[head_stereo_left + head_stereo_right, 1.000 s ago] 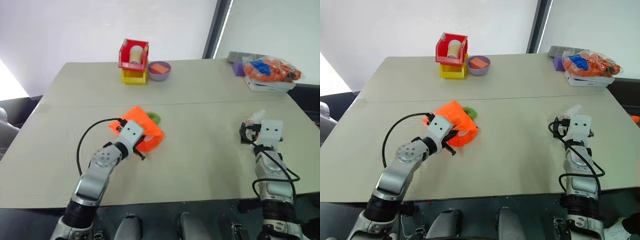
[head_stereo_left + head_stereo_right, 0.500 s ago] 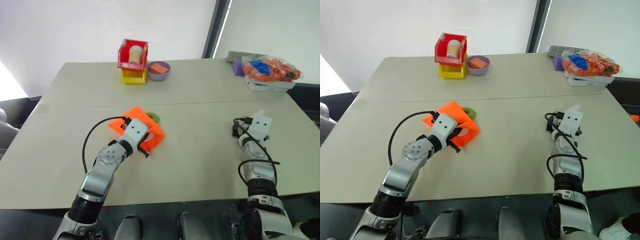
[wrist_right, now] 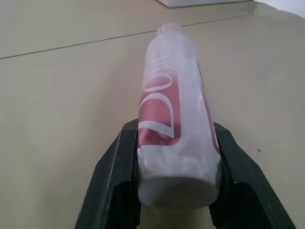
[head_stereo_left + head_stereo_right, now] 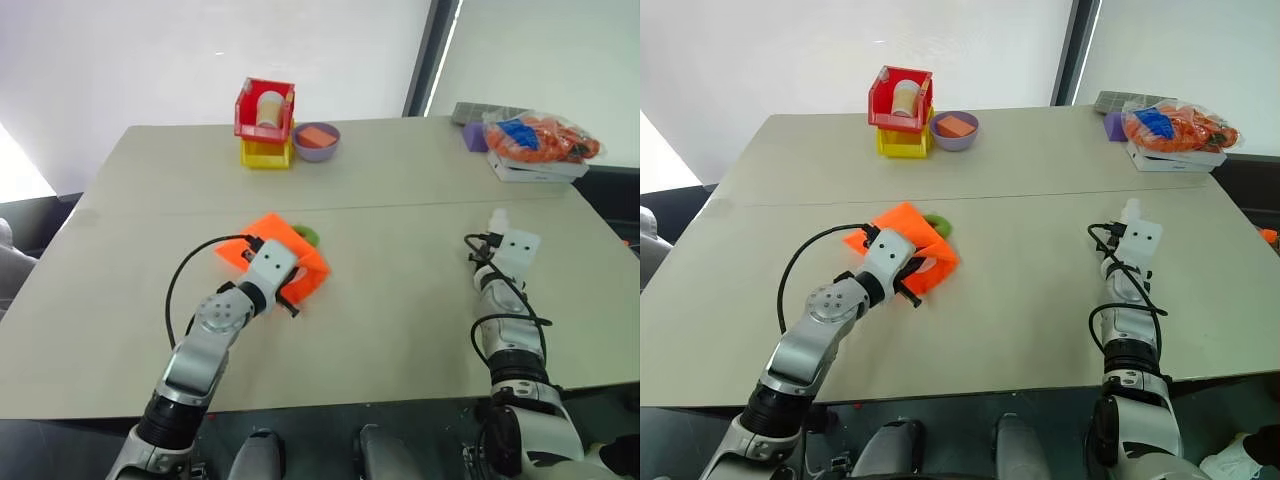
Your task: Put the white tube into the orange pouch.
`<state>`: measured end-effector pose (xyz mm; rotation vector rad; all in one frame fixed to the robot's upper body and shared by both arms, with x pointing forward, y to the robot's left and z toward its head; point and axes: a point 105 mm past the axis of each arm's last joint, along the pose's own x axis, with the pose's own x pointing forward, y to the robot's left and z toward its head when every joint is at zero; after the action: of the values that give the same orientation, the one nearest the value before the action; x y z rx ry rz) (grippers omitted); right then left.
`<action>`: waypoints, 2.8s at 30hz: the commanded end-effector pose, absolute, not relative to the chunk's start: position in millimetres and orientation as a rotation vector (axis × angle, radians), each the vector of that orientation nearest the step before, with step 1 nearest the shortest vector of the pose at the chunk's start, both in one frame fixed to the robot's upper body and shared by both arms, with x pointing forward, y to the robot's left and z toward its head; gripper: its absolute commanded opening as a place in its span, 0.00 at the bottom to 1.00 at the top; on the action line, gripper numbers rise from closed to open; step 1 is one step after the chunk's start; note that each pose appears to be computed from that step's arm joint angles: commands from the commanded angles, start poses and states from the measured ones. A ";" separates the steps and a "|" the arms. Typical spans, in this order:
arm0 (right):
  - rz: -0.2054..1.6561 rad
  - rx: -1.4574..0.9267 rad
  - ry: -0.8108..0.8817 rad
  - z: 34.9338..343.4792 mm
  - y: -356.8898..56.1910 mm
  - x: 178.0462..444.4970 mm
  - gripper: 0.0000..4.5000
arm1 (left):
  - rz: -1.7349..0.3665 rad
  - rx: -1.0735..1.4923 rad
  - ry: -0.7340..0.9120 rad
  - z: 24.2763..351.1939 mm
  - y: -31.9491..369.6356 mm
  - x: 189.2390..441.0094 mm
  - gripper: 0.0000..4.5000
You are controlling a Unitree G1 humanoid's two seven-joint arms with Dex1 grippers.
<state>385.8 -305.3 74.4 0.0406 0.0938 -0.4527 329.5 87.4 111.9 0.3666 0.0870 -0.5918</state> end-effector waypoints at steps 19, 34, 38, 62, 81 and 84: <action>0.930 -0.090 0.065 129.8 -133.7 262.4 0.27 | -0.592 0.196 0.089 134.1 109.3 337.8 0.00; 0.954 -0.172 0.082 109.5 -83.8 286.1 0.27 | -0.711 0.219 0.062 146.0 98.1 327.9 0.00; 0.935 -0.186 0.057 109.9 -71.3 298.9 0.27 | -0.740 0.238 0.053 147.4 93.1 322.4 0.00; 0.877 -0.226 0.017 125.1 -3.1 354.2 0.54 | -0.826 0.249 0.088 140.4 88.3 296.8 0.00; 1.004 -0.205 0.060 137.3 -71.9 297.9 0.96 | -0.737 0.276 0.171 132.0 166.8 297.8 0.00; 0.914 -0.179 0.074 137.7 -79.3 315.6 0.96 | -0.743 0.315 0.209 125.9 180.3 292.8 0.00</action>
<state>310.3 -77.9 128.3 -0.1956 0.1081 0.9439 292.6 174.4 116.0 0.2939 0.2470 -0.7457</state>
